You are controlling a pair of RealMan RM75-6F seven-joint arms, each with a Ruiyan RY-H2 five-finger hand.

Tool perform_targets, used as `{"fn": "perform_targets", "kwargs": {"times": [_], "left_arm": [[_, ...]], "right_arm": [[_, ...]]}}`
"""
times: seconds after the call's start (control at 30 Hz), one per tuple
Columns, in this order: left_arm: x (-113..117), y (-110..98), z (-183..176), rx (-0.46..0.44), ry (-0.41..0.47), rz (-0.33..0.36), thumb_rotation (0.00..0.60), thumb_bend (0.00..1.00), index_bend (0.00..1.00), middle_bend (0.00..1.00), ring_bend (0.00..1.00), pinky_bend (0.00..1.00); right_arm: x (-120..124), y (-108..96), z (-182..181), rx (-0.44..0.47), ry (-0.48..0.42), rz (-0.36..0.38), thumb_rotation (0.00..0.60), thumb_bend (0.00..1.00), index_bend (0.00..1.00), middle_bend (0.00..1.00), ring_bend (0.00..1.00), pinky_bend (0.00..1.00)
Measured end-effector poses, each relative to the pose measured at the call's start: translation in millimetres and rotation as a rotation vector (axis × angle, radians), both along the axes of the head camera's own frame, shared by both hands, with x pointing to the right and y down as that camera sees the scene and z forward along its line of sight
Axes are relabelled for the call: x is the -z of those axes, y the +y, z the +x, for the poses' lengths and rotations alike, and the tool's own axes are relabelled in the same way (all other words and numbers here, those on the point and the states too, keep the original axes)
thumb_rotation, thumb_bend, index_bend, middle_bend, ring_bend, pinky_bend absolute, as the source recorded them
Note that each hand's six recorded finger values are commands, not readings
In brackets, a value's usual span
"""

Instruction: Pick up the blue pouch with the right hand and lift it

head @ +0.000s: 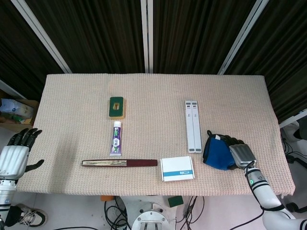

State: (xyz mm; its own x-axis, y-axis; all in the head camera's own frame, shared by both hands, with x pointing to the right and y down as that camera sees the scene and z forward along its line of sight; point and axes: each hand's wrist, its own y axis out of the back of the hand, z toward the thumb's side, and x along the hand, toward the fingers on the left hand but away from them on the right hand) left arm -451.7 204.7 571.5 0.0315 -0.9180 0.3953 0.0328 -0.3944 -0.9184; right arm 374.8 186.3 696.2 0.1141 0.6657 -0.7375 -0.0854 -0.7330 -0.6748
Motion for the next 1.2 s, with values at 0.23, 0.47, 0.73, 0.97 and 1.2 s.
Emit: {"fn": "perform_targets", "kwargs": {"times": [0.23, 0.47, 0.73, 0.97, 1.2], "left_arm": [[-5, 3, -2, 0.014, -0.007, -0.031, 0.6, 0.07, 0.16, 0.14, 0.09, 0.2], [-4, 3, -4, 0.022, -0.01, -0.034, 0.6, 0.07, 0.16, 0.14, 0.09, 0.2], [-2, 3, -6, 0.024, -0.01, -0.029, 0.6, 0.07, 0.16, 0.14, 0.09, 0.2], [-1, 4, -6, 0.026, -0.007, -0.021, 0.6, 0.07, 0.16, 0.14, 0.09, 0.2], [2, 2, -7, 0.027, -0.007, -0.01, 0.6, 0.07, 0.16, 0.14, 0.09, 0.2]], "right_arm": [[4, 6, -2, 0.0, 0.005, 0.018, 0.6, 0.15, 0.48, 0.56, 0.52, 0.76], [5, 9, -1, 0.04, 0.065, 0.011, 0.6, 0.29, 0.77, 0.73, 0.68, 0.92], [17, 5, -4, 0.042, 0.065, 0.08, 0.6, 0.47, 0.96, 0.86, 0.8, 1.0], [35, -4, -3, 0.026, 0.032, 0.167, 0.6, 0.51, 1.0, 0.89, 0.83, 1.0], [68, -29, -18, 0.053, -0.02, 0.304, 0.6, 0.51, 1.0, 0.89, 0.83, 1.0]]}}
